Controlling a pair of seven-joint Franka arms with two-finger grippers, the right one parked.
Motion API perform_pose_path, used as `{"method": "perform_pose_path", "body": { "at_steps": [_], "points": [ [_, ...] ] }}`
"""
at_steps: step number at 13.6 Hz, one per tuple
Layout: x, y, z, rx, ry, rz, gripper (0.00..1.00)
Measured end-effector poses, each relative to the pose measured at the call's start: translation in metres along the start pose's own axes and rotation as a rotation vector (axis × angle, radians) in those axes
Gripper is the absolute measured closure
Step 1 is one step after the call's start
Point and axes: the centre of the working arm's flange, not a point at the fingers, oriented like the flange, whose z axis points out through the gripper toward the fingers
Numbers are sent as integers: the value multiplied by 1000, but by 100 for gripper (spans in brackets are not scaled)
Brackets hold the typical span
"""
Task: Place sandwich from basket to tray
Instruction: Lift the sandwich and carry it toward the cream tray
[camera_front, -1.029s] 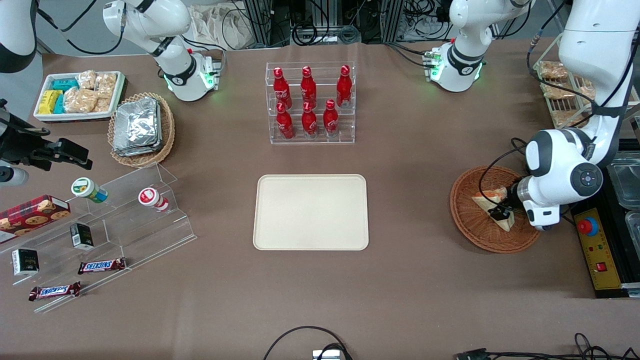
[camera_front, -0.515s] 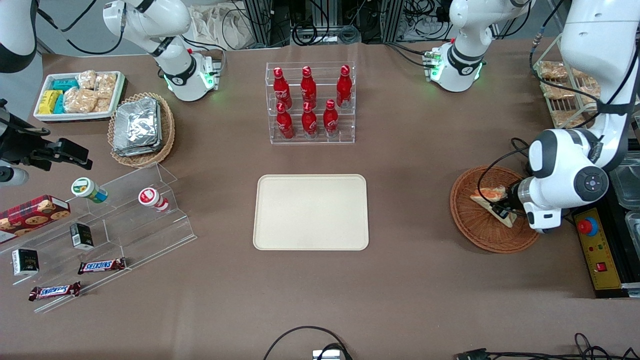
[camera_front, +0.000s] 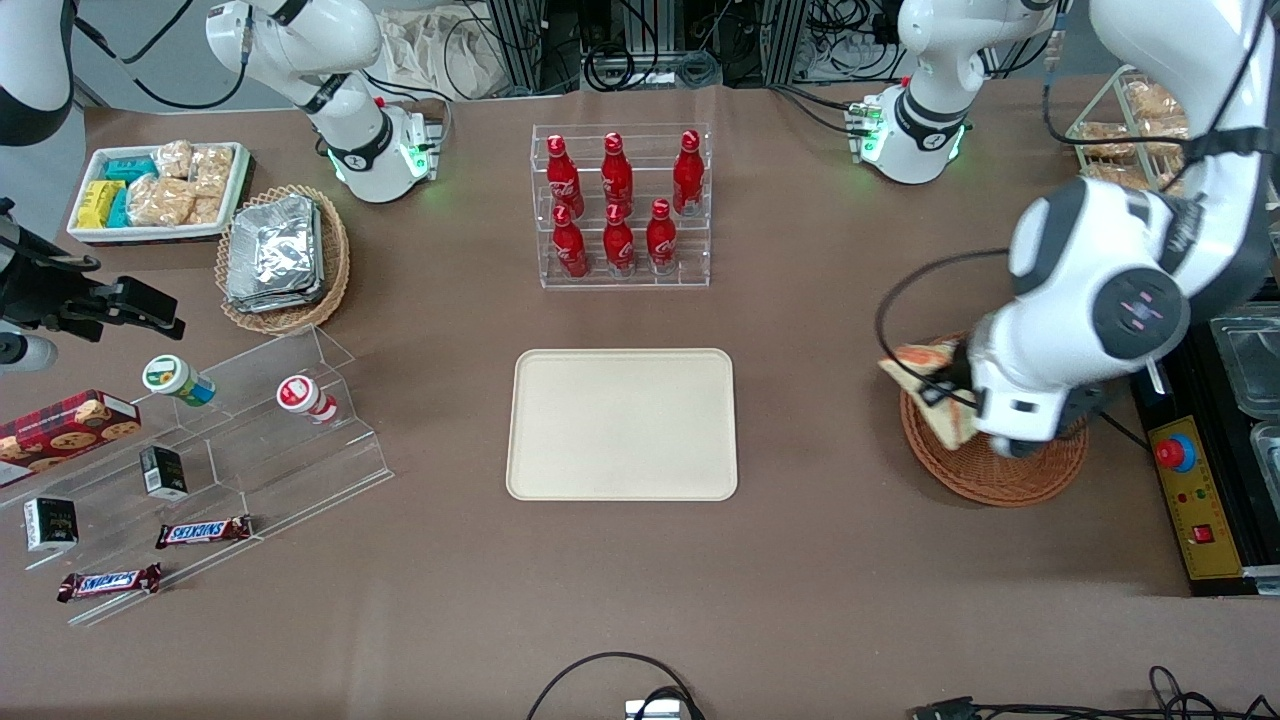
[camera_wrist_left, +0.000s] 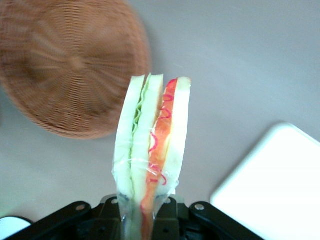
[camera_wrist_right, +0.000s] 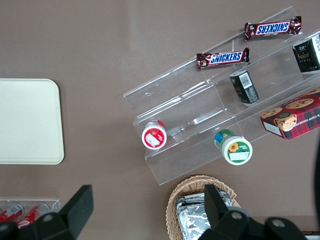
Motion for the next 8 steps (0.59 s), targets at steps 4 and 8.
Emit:
{"method": "perform_pose_path", "body": {
  "at_steps": [4,8],
  "points": [
    [-91,127,43,15,-10,258,80],
    [-113,202,150,35,1,390,80]
  ]
}}
